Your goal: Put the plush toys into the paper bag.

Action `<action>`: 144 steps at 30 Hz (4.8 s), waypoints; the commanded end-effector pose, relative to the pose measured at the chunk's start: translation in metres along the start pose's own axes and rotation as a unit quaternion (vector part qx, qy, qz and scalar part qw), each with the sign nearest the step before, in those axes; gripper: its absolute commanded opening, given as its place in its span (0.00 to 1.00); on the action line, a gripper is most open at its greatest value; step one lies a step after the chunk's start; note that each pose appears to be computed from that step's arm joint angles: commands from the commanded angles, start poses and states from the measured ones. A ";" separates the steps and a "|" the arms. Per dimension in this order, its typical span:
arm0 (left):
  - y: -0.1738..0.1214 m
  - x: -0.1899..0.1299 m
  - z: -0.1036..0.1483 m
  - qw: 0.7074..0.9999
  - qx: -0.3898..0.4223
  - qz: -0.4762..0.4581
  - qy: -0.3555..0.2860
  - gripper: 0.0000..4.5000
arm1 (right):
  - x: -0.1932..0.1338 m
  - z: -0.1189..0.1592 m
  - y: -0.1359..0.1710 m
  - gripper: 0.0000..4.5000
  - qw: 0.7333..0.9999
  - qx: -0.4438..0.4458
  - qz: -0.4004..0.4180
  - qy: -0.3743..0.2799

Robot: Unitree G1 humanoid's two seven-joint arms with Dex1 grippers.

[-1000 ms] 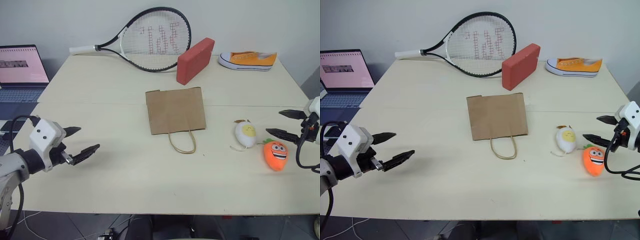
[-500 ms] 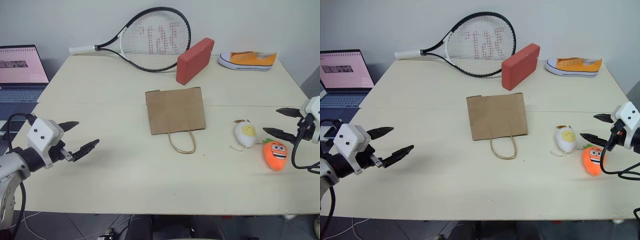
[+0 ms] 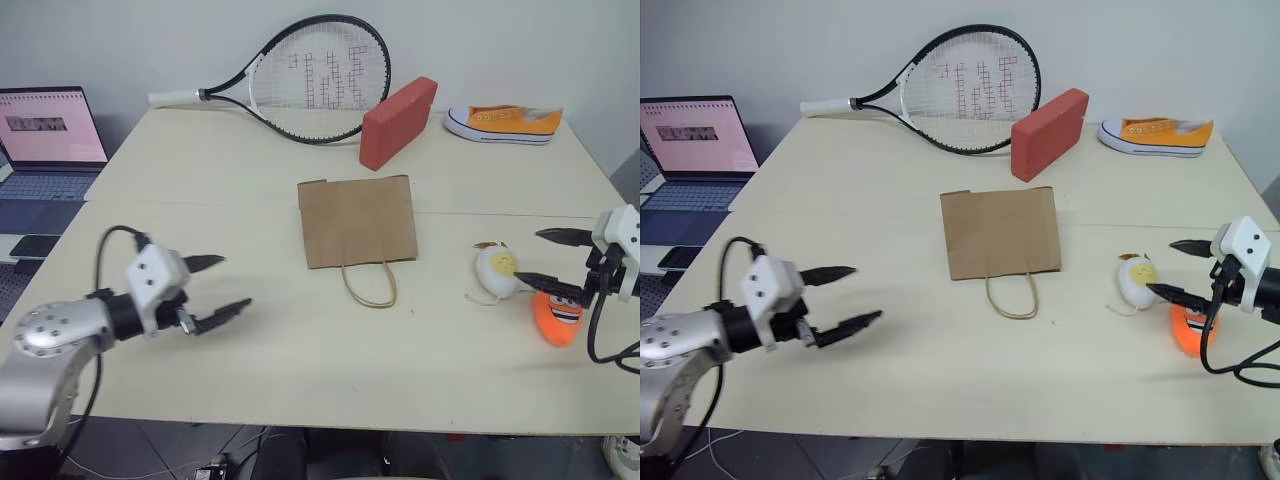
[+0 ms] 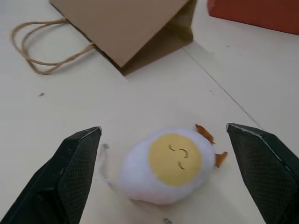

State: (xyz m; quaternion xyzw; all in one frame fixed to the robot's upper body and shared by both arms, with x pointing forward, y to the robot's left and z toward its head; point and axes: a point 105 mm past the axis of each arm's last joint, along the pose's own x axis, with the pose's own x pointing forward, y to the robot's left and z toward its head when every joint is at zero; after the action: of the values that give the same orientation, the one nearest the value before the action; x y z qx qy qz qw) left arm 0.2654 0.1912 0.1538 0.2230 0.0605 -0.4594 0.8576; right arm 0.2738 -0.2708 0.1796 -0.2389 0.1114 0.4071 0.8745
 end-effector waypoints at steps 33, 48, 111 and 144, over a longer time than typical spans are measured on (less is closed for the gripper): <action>-0.044 0.178 0.028 0.972 0.102 -0.184 -0.108 0.99 | 0.021 0.031 0.120 1.00 0.994 0.080 0.047 -0.063; -0.040 0.176 0.027 0.967 0.153 -0.173 -0.108 0.99 | 0.020 0.035 0.124 1.00 0.991 0.091 0.057 -0.078; -0.032 0.133 0.111 0.924 -0.201 -0.227 -0.234 0.00 | 0.210 0.036 0.103 0.00 0.969 0.140 -0.135 -0.154; 0.076 0.106 0.211 0.942 0.081 0.022 -0.324 0.00 | 0.226 0.000 0.118 0.00 0.963 0.224 -0.145 -0.047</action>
State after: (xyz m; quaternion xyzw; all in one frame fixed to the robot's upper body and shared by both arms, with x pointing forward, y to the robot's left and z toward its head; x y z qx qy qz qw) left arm 0.3721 0.0582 0.3148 0.1153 -0.2246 -0.4976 0.8299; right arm 0.3331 -0.0543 0.0728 -0.0276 0.0822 0.2546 0.9631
